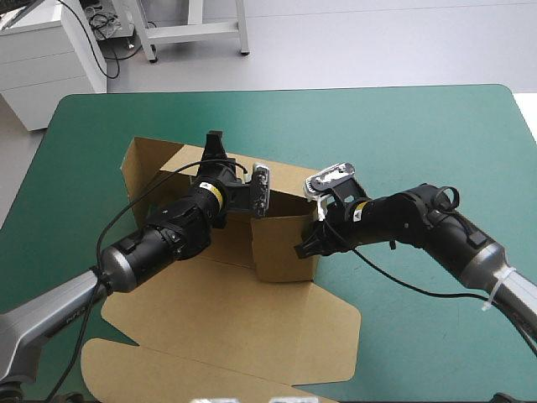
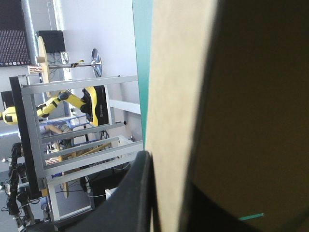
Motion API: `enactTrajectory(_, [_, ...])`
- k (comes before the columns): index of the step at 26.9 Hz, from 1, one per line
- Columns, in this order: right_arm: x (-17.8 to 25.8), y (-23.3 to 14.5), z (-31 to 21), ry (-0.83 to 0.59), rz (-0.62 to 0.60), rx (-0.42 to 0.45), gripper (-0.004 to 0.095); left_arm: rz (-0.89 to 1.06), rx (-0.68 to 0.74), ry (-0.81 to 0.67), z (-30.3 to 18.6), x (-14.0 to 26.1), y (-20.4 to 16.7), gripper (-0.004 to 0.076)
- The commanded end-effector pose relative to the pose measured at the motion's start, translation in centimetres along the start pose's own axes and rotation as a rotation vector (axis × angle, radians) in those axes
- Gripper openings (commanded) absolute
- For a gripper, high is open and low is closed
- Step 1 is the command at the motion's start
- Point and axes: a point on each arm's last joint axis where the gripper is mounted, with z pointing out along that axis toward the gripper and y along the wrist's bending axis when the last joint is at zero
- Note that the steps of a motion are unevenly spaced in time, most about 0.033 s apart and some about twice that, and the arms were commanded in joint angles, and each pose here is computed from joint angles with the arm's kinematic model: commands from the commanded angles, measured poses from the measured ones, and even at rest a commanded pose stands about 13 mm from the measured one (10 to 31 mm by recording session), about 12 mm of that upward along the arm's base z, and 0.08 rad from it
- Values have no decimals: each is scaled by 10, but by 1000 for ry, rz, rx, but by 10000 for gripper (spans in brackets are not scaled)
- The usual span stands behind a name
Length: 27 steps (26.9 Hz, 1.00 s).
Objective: Fold the box
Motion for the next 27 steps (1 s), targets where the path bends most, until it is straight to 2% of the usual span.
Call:
enactTrajectory(1, [-14, 3, -16, -146, 57, 95, 336, -107, 1, -78, -4, -9, 4, -8])
enactTrajectory(7, [-21, 19, -11, -252, 61, 158, 336, -98, 13, -60, 2, -9, 1, -8])
enactTrajectory(15, [-25, 7, 18, -272, 146, 327, 336, -116, 13, -40, 0, -8, 4, -8])
enactTrajectory(20, [-27, 1, 32, -276, 121, 390, 336, -179, -32, -59, -6, -12, 21, -8])
enactTrajectory(22, [-28, 2, 34, -288, 128, 373, 336, -185, -43, -62, -7, -12, 25, -8])
enactTrajectory(25, [-34, 8, 35, -344, 41, 312, 337, -185, -34, -37, -6, -10, 24, -8])
enactTrajectory(27, [-33, 6, 35, -329, 14, 330, 343, -185, -32, -31, -6, -10, 24, -8])
